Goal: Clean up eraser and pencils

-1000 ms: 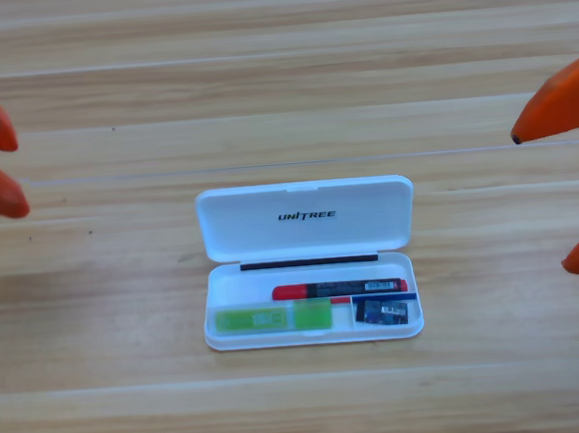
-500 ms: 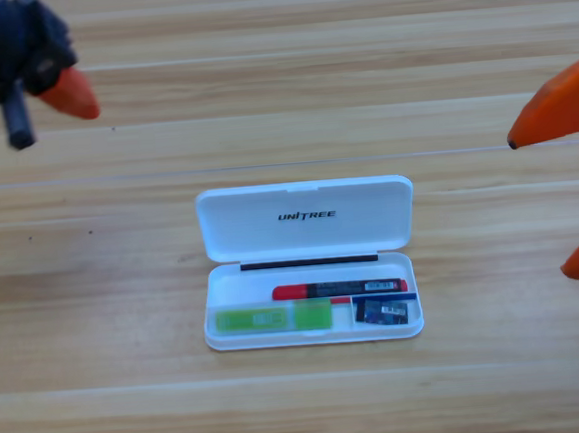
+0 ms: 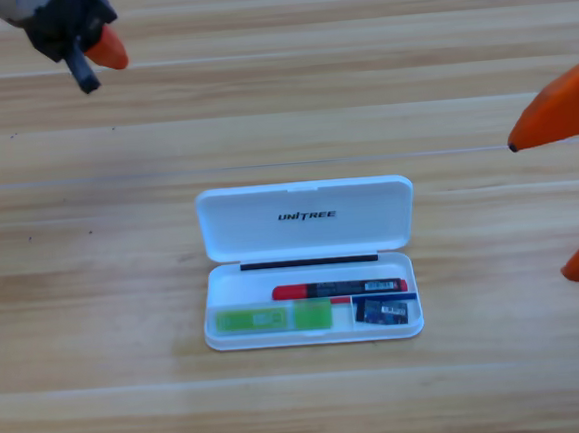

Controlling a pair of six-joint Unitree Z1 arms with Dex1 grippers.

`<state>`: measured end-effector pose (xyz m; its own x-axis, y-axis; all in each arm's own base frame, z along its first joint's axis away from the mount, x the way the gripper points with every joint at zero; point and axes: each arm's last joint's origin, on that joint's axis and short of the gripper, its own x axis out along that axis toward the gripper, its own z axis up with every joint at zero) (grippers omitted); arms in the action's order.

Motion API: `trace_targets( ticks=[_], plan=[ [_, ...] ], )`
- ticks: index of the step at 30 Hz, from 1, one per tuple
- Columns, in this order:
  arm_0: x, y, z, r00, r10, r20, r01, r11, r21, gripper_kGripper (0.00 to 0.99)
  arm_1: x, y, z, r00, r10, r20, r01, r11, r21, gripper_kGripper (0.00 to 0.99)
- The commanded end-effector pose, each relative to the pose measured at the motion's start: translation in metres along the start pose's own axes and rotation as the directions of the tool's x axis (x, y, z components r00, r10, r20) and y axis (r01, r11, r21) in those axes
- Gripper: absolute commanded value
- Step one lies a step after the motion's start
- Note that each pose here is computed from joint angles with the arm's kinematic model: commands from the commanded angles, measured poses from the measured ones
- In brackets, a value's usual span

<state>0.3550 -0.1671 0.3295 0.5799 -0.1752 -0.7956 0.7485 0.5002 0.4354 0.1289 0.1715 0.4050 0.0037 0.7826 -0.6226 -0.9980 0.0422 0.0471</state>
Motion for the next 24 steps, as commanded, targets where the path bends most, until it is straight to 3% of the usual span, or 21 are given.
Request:
trace_targets(
  ticks=[1,12,24],
  plan=[
    [0.058,-0.010,-0.017,0.993,-0.071,-0.090,0.068,0.997,-0.038,0.000,0.014,-0.010,-0.009,0.999,0.021,-0.032,-0.020,0.999,0.045,0.900],
    [0.097,-0.037,-0.016,0.978,-0.184,-0.101,0.182,0.983,-0.029,0.000,0.018,-0.012,-0.009,0.999,0.029,-0.039,-0.027,0.998,0.048,0.900],
    [0.107,-0.059,0.002,0.963,-0.262,-0.058,0.262,0.965,-0.001,0.000,0.020,-0.012,-0.009,0.999,0.033,-0.041,-0.031,0.998,0.049,0.900]
  ],
)
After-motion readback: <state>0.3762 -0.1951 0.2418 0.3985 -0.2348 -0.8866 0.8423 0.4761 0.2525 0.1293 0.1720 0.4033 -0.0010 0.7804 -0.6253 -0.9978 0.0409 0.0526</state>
